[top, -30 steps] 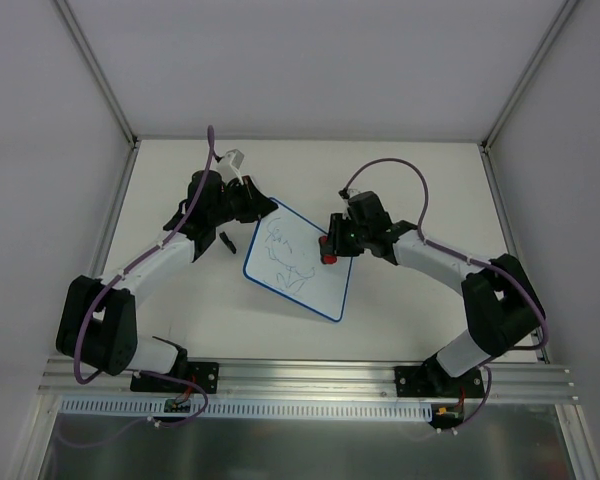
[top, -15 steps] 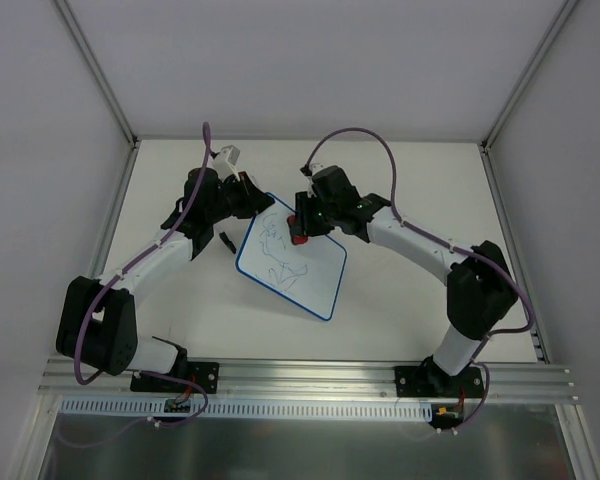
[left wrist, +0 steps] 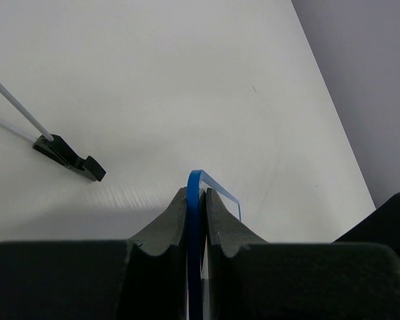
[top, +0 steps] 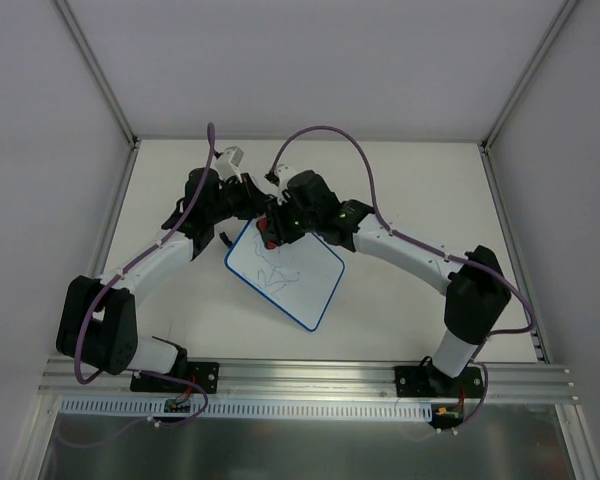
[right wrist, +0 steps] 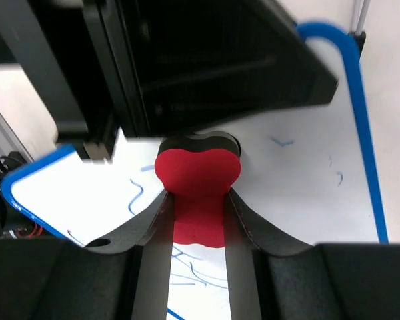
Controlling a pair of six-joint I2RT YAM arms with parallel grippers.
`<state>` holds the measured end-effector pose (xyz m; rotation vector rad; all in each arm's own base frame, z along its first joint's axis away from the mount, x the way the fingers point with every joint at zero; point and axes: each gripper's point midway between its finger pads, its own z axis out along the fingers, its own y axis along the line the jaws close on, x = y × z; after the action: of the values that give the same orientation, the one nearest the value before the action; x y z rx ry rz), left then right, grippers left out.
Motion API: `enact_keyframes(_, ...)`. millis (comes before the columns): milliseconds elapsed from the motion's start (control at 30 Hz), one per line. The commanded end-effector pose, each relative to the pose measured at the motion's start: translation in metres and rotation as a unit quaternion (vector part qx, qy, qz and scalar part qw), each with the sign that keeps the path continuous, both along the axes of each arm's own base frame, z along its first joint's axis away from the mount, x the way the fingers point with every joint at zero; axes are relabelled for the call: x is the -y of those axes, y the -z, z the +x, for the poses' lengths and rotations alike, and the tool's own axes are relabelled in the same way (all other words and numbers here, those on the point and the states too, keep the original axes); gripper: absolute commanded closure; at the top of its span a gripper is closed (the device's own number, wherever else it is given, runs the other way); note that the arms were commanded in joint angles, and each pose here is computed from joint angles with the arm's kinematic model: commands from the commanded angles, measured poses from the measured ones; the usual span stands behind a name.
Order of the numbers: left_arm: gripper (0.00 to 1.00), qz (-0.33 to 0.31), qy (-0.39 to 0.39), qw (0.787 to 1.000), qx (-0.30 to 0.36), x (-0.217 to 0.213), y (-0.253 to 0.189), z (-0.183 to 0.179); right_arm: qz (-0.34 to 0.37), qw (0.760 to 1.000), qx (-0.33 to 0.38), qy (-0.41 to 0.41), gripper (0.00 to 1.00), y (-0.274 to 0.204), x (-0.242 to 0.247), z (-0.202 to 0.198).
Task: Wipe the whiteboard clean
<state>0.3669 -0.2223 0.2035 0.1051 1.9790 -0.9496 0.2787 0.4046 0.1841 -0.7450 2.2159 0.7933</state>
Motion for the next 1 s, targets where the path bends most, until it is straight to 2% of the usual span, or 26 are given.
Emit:
enact_keyframes(0, 1.0, -0.036, 0.094, 0.981, 0.166, 0.038, -0.09, -0.013, -0.063, 0.996, -0.048, -0.027, 1.0, 0.064, 0.017, -0.036)
enact_keyframes(167, 1.0, -0.035, 0.098, 0.98, 0.17, 0.038, -0.091, -0.014, -0.079, 0.994, -0.069, 0.042, 1.0, 0.117, 0.066, -0.036)
enact_keyframes(300, 1.0, -0.032, 0.085, 0.98, 0.175, 0.034, -0.093, -0.014, -0.096, 0.989, -0.069, 0.087, 1.0, 0.139, 0.098, -0.031)
enact_keyframes(467, 1.0, -0.034, 0.049, 0.979, 0.195, 0.024, -0.103, -0.011, -0.102, 0.984, -0.096, 0.112, 1.0, 0.155, 0.111, -0.03)
enact_keyframes(633, 1.0, -0.039, 0.039, 0.977, 0.205, 0.021, -0.111, -0.01, -0.069, 0.989, -0.077, 0.102, 1.0, 0.122, 0.096, -0.017)
enact_keyframes(767, 1.0, -0.044, 0.064, 0.974, 0.211, 0.027, -0.117, -0.016, -0.041, 0.996, -0.053, 0.066, 1.0, 0.066, 0.066, 0.001)
enact_keyframes(867, 1.0, -0.041, 0.084, 0.972, 0.215, 0.031, -0.116, -0.021, -0.049, 0.997, -0.047, 0.041, 1.0, 0.045, 0.055, 0.007)
enact_keyframes(900, 1.0, -0.041, 0.094, 0.971, 0.214, 0.033, -0.115, -0.024, -0.034, 0.998, -0.032, 0.036, 1.0, 0.022, 0.044, 0.014)
enact_keyframes(967, 1.0, -0.039, 0.103, 0.97, 0.216, 0.034, -0.114, -0.027, -0.045, 0.998, -0.04, 0.023, 1.0, 0.019, 0.039, 0.013)
